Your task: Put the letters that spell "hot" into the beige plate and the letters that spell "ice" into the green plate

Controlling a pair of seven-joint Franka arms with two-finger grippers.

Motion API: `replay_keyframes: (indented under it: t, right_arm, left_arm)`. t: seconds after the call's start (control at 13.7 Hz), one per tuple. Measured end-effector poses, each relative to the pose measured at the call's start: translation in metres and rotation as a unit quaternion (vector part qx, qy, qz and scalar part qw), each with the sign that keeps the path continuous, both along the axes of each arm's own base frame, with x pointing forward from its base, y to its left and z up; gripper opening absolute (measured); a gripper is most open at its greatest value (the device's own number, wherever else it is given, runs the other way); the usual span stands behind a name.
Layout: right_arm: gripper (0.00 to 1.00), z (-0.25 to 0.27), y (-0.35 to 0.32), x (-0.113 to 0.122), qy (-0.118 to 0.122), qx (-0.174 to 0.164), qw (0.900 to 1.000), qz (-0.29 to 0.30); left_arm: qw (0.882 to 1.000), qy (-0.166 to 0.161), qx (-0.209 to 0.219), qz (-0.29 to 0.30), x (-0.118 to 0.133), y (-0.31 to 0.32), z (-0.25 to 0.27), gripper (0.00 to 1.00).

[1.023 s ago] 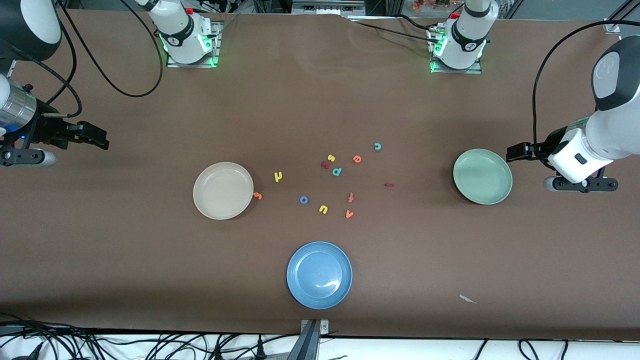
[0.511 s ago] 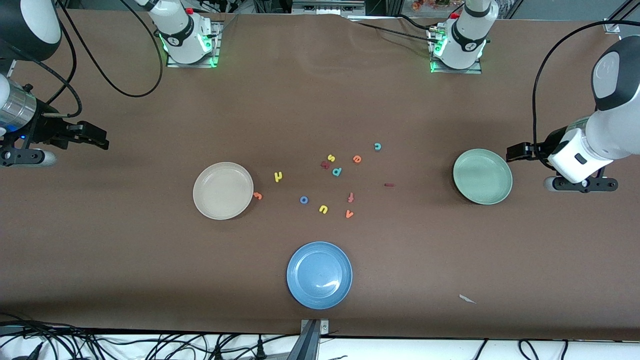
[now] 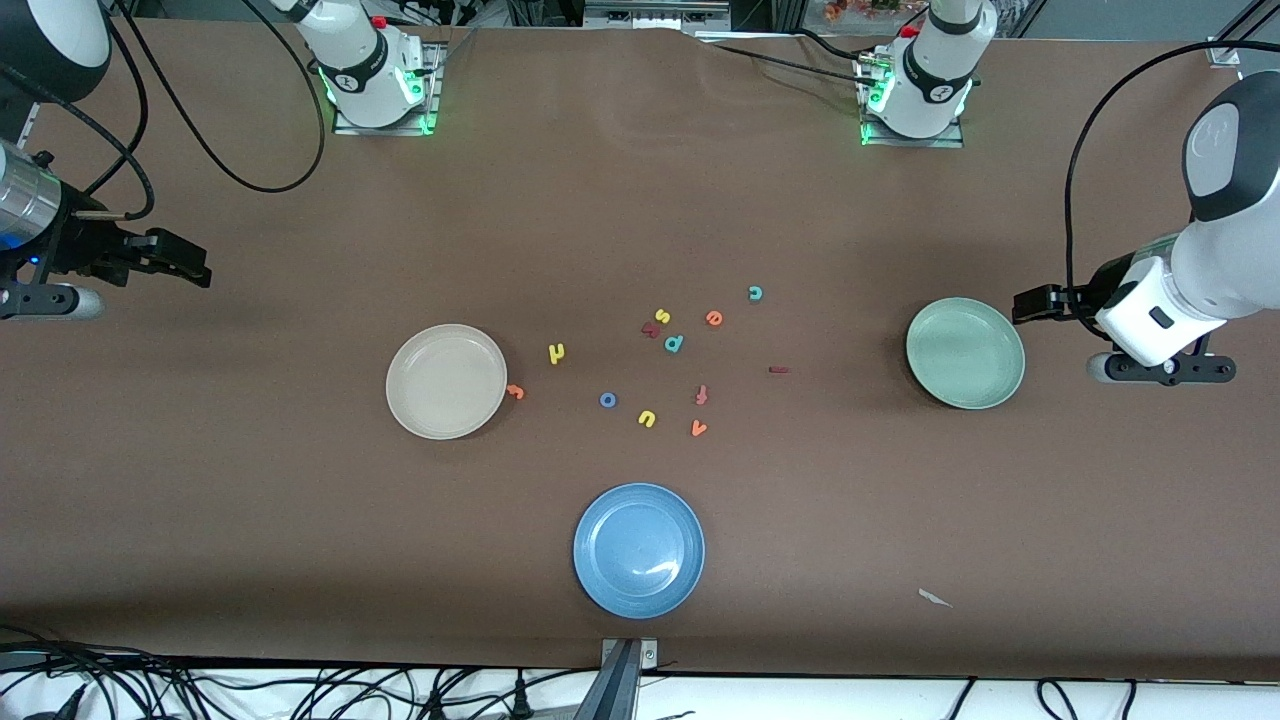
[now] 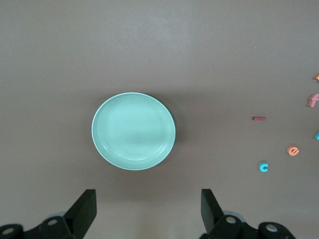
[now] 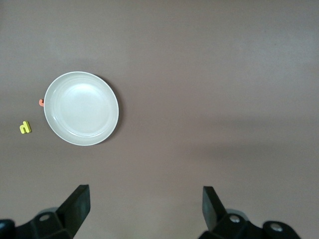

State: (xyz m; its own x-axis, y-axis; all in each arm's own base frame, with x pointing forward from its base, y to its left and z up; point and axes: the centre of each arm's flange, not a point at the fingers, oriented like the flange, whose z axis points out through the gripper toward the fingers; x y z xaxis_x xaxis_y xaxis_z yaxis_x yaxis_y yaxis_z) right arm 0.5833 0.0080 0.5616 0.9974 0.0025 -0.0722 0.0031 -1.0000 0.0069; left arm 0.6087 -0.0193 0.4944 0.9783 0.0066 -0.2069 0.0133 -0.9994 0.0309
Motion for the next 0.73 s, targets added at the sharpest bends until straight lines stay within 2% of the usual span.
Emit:
replay_keyframes:
  t: [0.73]
  right_arm:
    - [1.00,-0.0001,-0.0001,-0.0001,0.001,0.000,1.000,0.000]
  left_arm:
    - [1.000,0.000,0.000,0.000,0.0000,-0.0001,0.0000,0.95]
